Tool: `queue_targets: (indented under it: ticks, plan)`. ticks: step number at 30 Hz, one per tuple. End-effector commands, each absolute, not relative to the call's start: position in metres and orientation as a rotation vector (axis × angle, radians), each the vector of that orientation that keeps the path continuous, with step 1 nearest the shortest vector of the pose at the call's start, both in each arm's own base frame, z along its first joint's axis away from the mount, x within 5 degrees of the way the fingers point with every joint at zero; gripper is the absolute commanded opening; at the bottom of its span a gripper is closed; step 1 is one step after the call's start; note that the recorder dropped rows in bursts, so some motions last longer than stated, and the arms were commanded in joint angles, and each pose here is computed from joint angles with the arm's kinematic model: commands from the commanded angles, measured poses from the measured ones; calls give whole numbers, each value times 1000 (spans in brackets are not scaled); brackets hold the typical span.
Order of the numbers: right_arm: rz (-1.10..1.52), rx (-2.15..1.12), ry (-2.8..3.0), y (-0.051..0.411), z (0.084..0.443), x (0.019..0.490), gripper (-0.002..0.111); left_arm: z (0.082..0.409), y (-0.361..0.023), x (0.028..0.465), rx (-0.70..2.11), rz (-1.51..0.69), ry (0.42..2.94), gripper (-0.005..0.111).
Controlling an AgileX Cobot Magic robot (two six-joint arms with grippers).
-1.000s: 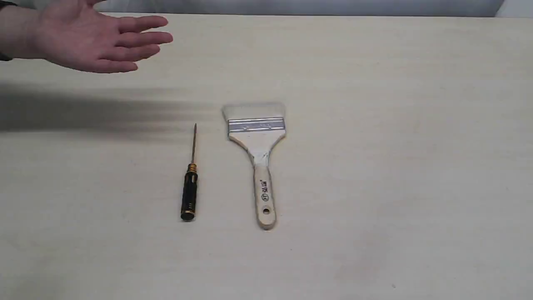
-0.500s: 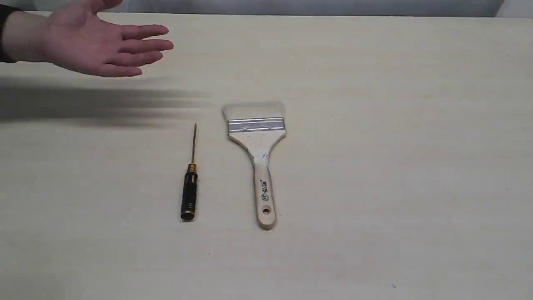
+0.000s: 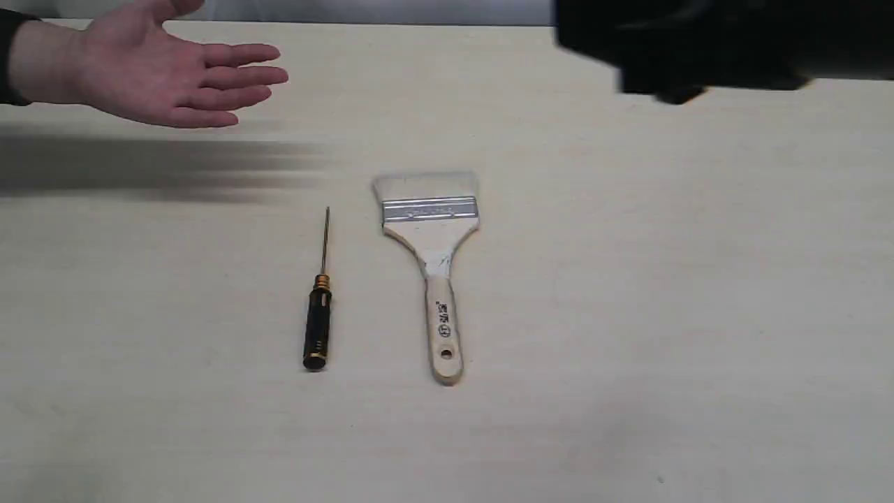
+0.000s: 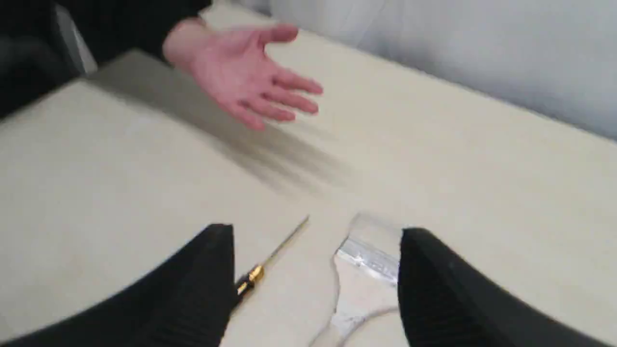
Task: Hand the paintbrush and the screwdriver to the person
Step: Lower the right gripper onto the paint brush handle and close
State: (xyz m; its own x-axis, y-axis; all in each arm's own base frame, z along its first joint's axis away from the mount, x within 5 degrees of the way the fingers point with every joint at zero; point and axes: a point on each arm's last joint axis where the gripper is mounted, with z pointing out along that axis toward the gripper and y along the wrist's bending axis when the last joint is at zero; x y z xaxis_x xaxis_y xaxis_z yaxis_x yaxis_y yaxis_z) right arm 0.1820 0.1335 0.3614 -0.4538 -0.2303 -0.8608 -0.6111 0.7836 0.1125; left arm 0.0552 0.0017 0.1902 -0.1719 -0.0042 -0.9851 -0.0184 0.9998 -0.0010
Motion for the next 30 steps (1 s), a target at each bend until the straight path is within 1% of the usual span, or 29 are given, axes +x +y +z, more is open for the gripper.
queue_targets:
  ticks: [1, 7, 10, 17, 20, 25, 30]
  plan:
    - [436, -747, 2223, 162, 342, 214, 54, 191, 1, 55, -13, 5, 1731, 0]
    - [279, -753, 2500, 192, 288, 264, 54, 191, 1, 55, -13, 5, 1731, 0]
    - [260, -764, 2586, 203, 258, 279, 54, 190, 1, 55, -15, 3, 1735, 0]
    - [220, -763, 2731, 220, 200, 303, 55, 191, 1, 55, -15, 3, 1733, 0]
    - [221, -765, 2755, 230, 184, 308, 55, 191, 1, 55, -15, 3, 1733, 0]
    - [200, -844, 2748, 256, 170, 307, 55, 191, 1, 55, -15, 3, 1733, 0]
    - [39, -780, 2772, 266, 161, 313, 55, 191, 1, 55, -15, 3, 1733, 0]
